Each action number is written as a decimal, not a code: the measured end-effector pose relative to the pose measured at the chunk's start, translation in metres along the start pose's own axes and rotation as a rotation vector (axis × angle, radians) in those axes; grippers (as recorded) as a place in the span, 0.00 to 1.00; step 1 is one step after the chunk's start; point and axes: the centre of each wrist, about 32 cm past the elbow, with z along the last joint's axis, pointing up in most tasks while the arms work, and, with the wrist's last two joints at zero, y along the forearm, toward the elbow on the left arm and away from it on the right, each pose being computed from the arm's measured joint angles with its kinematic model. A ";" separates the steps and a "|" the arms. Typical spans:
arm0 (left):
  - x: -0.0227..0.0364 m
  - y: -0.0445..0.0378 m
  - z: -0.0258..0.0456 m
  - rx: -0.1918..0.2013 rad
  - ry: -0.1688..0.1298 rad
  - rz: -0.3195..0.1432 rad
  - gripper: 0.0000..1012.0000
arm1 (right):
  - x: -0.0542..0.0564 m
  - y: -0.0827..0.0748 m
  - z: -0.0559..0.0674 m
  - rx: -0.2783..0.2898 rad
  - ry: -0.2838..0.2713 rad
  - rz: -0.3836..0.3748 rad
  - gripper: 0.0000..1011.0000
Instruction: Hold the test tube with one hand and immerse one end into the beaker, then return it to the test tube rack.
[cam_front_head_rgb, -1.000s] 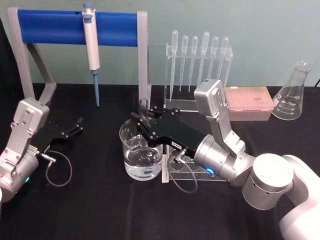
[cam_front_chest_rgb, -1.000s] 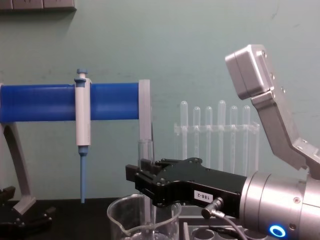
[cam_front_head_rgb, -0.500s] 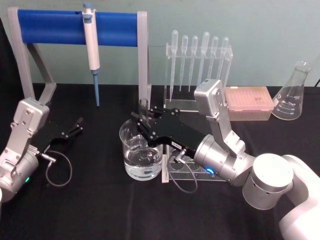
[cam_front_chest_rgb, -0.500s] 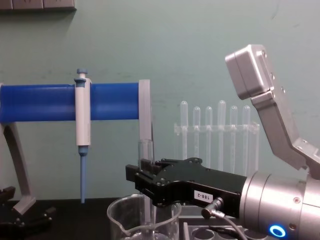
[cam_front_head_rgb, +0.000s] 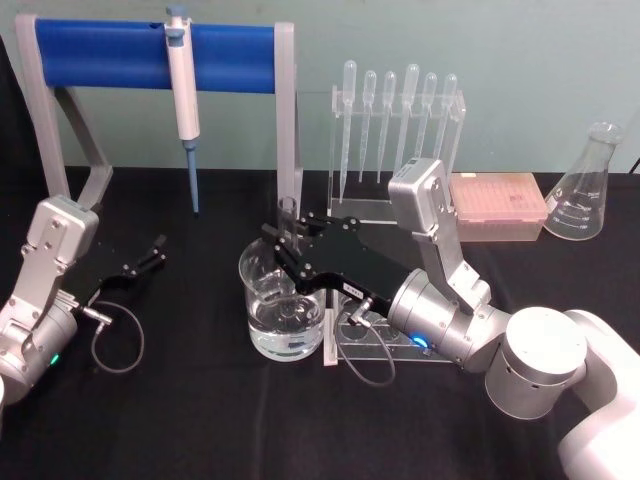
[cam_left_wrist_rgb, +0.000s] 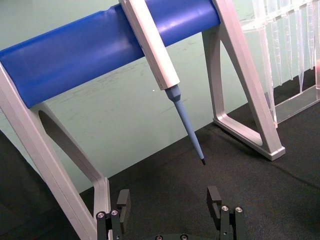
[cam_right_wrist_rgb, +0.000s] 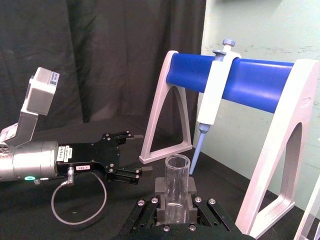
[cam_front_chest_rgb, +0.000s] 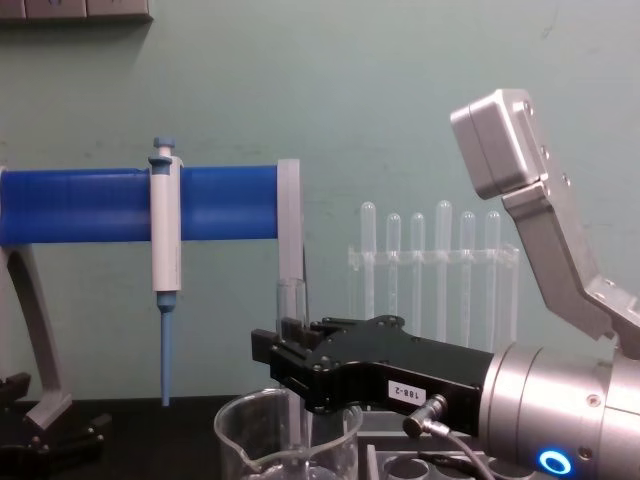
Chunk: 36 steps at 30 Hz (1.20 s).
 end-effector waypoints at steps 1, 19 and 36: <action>0.0000 0.0000 0.0000 0.000 0.000 0.000 0.99 | 0.000 0.000 0.000 0.000 0.000 0.000 0.22; 0.0000 0.0000 0.0000 0.000 0.000 0.000 0.99 | 0.000 0.000 0.000 0.000 0.000 0.000 0.22; 0.0000 0.0000 0.0000 0.000 0.000 0.000 0.99 | 0.000 0.000 0.000 0.000 0.000 0.000 0.22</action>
